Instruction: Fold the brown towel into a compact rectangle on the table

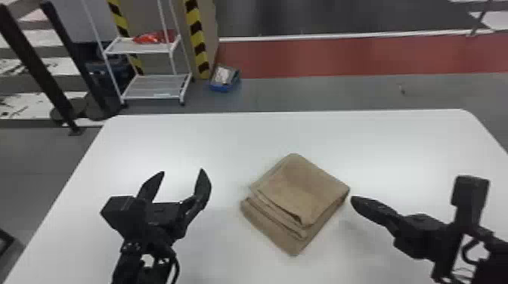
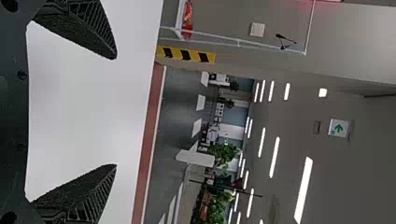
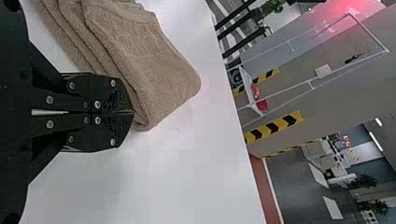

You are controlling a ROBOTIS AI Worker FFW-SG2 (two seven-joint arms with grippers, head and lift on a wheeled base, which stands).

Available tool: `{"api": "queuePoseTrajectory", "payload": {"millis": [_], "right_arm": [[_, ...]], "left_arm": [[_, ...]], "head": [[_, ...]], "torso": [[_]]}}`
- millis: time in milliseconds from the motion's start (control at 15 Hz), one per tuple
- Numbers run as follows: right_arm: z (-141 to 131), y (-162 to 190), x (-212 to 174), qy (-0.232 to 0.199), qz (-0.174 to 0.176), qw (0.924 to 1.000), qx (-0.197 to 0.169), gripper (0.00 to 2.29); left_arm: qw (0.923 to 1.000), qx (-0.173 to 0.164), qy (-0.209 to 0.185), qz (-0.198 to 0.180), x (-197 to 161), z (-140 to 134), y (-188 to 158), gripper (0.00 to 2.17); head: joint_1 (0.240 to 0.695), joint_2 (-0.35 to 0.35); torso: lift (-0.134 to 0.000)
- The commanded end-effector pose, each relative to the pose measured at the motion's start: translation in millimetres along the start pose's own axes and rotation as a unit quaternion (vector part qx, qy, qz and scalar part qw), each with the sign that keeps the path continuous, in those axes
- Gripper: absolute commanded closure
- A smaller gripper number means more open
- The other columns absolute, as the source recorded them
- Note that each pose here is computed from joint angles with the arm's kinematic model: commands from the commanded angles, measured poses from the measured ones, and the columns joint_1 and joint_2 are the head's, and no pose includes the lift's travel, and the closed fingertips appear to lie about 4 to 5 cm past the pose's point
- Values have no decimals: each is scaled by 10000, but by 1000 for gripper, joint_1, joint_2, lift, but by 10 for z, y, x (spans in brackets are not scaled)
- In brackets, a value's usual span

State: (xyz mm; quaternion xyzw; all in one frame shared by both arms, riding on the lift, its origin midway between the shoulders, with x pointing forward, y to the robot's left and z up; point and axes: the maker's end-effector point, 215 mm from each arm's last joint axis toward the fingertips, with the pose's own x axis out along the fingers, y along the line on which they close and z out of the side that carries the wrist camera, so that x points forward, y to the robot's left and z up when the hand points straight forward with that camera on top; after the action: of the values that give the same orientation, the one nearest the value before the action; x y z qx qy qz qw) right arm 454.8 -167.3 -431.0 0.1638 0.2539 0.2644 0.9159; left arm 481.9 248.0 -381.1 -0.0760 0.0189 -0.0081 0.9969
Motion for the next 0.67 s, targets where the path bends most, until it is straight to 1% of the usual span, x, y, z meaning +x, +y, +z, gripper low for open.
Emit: {"api": "queuePoseTrajectory", "payload": {"millis": [0, 133, 267, 400, 467, 600], "right_arm": [[-8, 47, 365, 208, 90, 9997, -74, 2020], [-20, 128, 642, 373, 171, 9991, -143, 2020], [72, 251, 885, 385, 317, 9985, -223, 2020], [114, 302, 1158, 530, 367, 9975, -288, 2020], [174, 286, 1272, 501, 313, 9975, -388, 2020], [257, 337, 1403, 417, 382, 9970, -531, 2020]], "left_arm": [[10000, 7, 8, 18, -26, -12, 17, 39], [10000, 17, 7, 22, -31, -8, 28, 39], [10000, 18, 21, 28, -22, -16, 42, 39], [10000, 25, 21, 26, -17, -16, 45, 39], [10000, 26, 6, 25, -12, -7, 49, 39], [10000, 22, 30, 21, 5, -29, 45, 39]], "head": [[695, 94], [695, 109], [695, 131], [695, 161], [695, 167], [695, 181]], "torso": [[-126], [-126], [-126], [-126], [-126], [-126]]}}
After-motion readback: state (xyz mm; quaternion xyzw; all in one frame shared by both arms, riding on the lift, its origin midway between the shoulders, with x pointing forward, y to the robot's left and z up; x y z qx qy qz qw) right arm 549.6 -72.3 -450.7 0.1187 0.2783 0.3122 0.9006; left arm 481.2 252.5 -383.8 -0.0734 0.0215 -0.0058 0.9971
